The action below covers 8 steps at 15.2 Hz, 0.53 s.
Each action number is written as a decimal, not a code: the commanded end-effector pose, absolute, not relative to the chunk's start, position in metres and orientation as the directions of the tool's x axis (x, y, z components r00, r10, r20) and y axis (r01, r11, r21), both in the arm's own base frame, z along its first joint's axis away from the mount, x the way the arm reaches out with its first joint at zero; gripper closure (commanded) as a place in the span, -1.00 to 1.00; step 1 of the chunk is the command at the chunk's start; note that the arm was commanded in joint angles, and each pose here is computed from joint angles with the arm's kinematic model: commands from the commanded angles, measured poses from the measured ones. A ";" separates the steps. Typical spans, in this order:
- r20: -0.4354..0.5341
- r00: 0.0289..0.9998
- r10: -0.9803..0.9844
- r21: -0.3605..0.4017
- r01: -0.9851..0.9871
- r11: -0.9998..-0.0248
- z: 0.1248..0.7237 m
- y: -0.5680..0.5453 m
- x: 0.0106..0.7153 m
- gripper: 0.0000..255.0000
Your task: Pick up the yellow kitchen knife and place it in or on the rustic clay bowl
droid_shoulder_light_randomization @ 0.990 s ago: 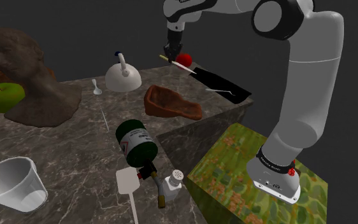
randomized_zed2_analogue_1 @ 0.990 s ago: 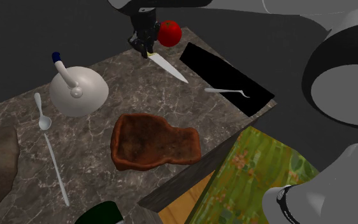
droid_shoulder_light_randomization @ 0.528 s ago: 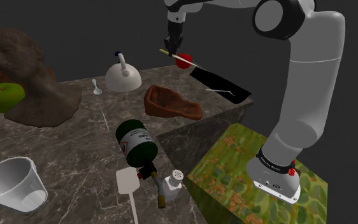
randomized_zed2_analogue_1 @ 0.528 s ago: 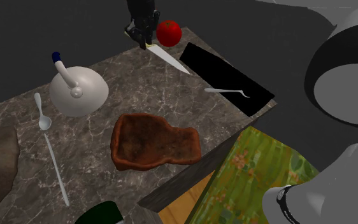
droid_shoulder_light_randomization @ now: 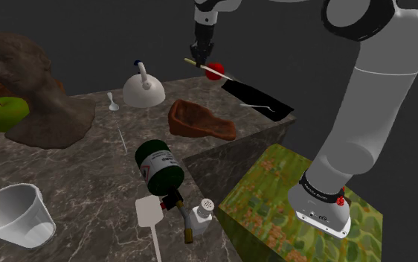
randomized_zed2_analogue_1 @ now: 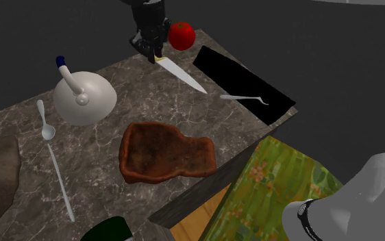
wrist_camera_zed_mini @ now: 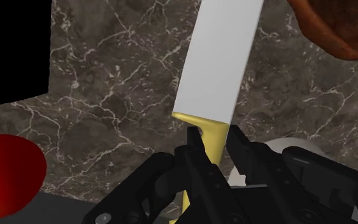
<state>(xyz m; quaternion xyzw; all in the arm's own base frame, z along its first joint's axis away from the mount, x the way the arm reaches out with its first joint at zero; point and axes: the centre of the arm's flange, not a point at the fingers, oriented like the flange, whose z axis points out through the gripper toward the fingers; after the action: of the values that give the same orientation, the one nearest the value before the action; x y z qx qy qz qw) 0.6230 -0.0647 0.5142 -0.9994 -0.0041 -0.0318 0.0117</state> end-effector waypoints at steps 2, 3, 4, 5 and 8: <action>0.063 0.998 0.007 -0.023 0.008 -1.000 0.517 -0.031 0.600 1.00; 0.063 0.998 0.007 -0.023 0.008 -1.000 0.518 -0.020 0.592 1.00; 0.063 0.998 0.007 -0.023 0.008 -1.000 0.519 -0.009 0.584 1.00; 0.063 0.998 0.007 -0.023 0.008 -1.000 0.520 0.001 0.576 1.00; 0.063 0.998 0.007 -0.023 0.008 -1.000 0.522 0.033 0.552 1.00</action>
<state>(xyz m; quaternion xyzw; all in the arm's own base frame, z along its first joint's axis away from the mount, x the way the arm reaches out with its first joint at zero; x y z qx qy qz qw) 0.5619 0.0271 0.5224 -0.9994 -0.0045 -0.0318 0.0118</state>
